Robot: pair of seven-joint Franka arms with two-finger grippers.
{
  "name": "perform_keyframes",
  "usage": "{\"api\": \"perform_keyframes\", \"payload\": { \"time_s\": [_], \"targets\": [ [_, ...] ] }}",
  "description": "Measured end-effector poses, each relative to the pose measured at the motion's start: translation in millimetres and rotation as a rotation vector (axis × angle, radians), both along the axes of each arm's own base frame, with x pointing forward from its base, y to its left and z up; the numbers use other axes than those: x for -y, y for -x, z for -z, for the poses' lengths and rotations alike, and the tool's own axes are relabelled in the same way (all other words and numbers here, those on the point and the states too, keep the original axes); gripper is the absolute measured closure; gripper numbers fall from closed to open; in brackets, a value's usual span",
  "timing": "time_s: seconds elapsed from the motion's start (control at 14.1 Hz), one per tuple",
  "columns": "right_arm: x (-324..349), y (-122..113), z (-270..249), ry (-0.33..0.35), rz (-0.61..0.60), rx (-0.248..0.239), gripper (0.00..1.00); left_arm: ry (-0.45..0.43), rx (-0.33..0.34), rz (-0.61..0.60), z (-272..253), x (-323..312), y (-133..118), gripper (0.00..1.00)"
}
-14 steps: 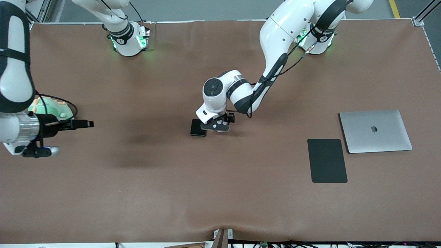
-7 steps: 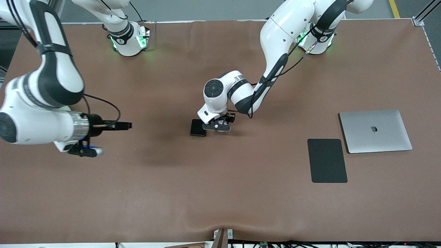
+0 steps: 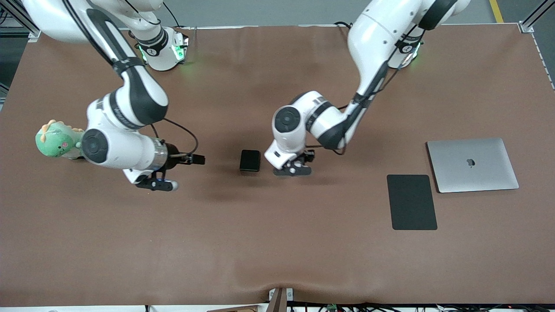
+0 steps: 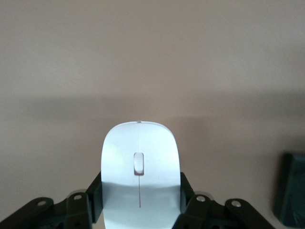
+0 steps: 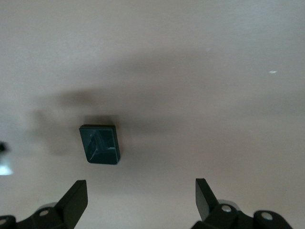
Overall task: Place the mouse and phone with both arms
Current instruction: 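Carry the mouse onto the mouse pad while the right gripper lifts the phone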
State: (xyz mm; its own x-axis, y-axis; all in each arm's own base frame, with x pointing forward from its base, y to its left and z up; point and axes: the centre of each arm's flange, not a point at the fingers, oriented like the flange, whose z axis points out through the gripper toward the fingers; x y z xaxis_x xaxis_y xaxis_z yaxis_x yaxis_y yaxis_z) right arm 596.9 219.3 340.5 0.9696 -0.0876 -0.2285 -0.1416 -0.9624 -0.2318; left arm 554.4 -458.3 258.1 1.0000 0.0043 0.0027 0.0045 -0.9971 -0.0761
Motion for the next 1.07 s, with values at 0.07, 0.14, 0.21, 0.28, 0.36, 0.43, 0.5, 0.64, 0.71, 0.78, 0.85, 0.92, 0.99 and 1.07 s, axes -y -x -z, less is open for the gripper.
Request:
{"api": "perform_keyframes", "payload": {
  "time_s": [0.07,0.14,0.21,0.28,0.36,0.43,0.5,0.64,0.71,0.78,0.85,0.92,0.99,1.07],
  "targets": [
    [-12,7,11,-0.008,0.001,0.019,0.00,-0.005,-0.001,-0.017,-12,-29,-21,0.39],
    [-23,15,22,-0.012,0.019,0.034,0.00,-0.011,-0.006,-0.031,-21,-61,-42,0.39],
    [-35,24,33,-0.006,0.032,0.041,0.00,-0.017,-0.016,-0.038,-24,-96,-62,0.39],
    [-47,33,43,0.015,0.036,0.044,0.00,-0.026,-0.034,-0.042,-23,-134,-80,0.39],
    [-60,41,53,0.049,0.039,0.046,0.00,-0.032,-0.054,-0.050,-17,-174,-95,0.39],
    [-75,48,64,0.088,0.042,0.055,0.00,-0.035,-0.073,-0.057,-11,-214,-107,0.39],
    [-92,56,75,0.130,0.046,0.069,0.00,-0.035,-0.093,-0.051,-5,-256,-117,0.39],
    [-118,72,102,0.197,0.057,0.086,0.00,-0.025,-0.116,-0.030,2,-326,-131,0.39],
    [-127,77,114,0.209,0.062,0.089,0.00,-0.020,-0.116,-0.036,3,-351,-135,0.39],
    [-135,79,122,0.209,0.067,0.086,0.00,-0.017,-0.109,-0.047,4,-369,-139,0.39],
    [-140,77,127,0.204,0.069,0.084,0.00,-0.020,-0.097,-0.046,7,-382,-142,0.39],
    [-145,75,129,0.195,0.071,0.083,0.00,-0.028,-0.085,-0.043,13,-390,-144,0.39],
    [-150,72,129,0.185,0.071,0.086,0.00,-0.037,-0.078,-0.036,21,-393,-145,0.39],
    [-156,70,129,0.171,0.070,0.093,0.00,-0.041,-0.069,-0.027,32,-393,-146,0.39]
  ]
}}
